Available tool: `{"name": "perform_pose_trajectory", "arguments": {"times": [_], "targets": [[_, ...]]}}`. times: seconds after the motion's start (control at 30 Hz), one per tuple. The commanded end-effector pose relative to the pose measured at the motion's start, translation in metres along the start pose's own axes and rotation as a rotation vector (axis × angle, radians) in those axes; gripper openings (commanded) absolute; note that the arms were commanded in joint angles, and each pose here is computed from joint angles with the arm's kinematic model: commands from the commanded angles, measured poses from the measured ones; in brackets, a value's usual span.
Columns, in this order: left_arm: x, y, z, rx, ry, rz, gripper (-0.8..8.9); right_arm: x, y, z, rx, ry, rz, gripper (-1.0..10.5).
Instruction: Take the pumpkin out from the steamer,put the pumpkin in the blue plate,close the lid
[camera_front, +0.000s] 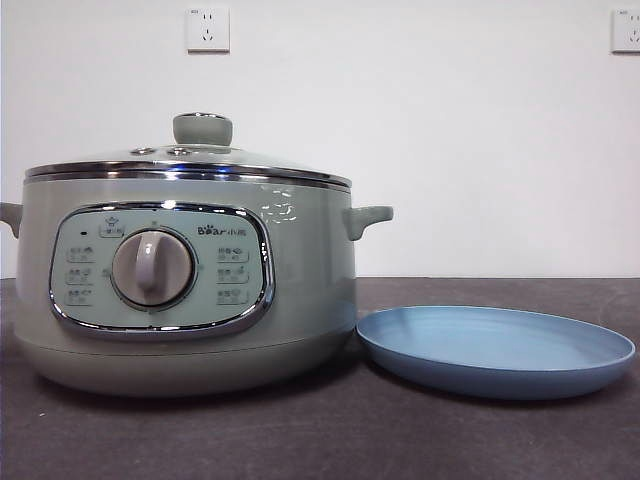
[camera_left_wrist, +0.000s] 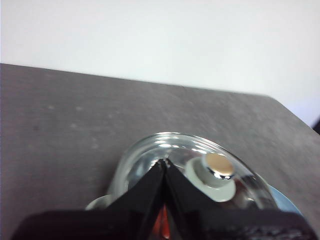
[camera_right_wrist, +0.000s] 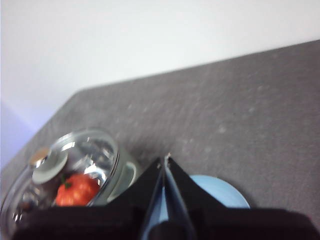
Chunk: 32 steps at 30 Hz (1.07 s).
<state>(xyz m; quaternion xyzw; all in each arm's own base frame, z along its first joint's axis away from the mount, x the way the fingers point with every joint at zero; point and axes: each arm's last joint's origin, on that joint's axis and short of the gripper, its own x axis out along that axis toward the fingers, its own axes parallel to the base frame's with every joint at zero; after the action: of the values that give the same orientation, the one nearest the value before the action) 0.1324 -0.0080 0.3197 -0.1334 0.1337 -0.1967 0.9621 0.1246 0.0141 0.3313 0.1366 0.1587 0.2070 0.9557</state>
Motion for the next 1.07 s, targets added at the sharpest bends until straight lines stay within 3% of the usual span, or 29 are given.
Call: {"name": "perform_pose_trajectory", "arguments": {"times": [0.03,0.13,0.23,0.43,0.67,0.8,1.07], "targets": [[0.008,0.0,0.01,0.022,0.041,-0.065,0.96,0.007,0.0,0.013,-0.075,0.054,0.005,2.2],[0.017,0.001,0.019,0.009,0.07,-0.108,3.04,0.015,-0.002,0.024,-0.077,0.095,-0.002,4.8],[0.024,0.0,0.025,0.002,0.094,-0.121,3.81,0.022,-0.003,0.029,-0.075,0.114,-0.003,5.1],[0.046,-0.011,0.035,0.014,0.15,-0.187,3.82,0.028,-0.003,0.029,-0.068,0.138,0.022,5.0],[0.082,-0.04,0.046,0.159,0.28,-0.138,3.82,0.03,-0.001,0.028,-0.071,0.152,0.038,5.0],[0.104,-0.057,0.043,0.241,0.356,-0.104,3.81,0.03,-0.001,0.027,-0.071,0.153,0.038,5.0],[0.143,-0.072,0.022,0.272,0.48,-0.127,3.79,0.029,-0.001,0.026,-0.065,0.164,0.037,5.0]]}}
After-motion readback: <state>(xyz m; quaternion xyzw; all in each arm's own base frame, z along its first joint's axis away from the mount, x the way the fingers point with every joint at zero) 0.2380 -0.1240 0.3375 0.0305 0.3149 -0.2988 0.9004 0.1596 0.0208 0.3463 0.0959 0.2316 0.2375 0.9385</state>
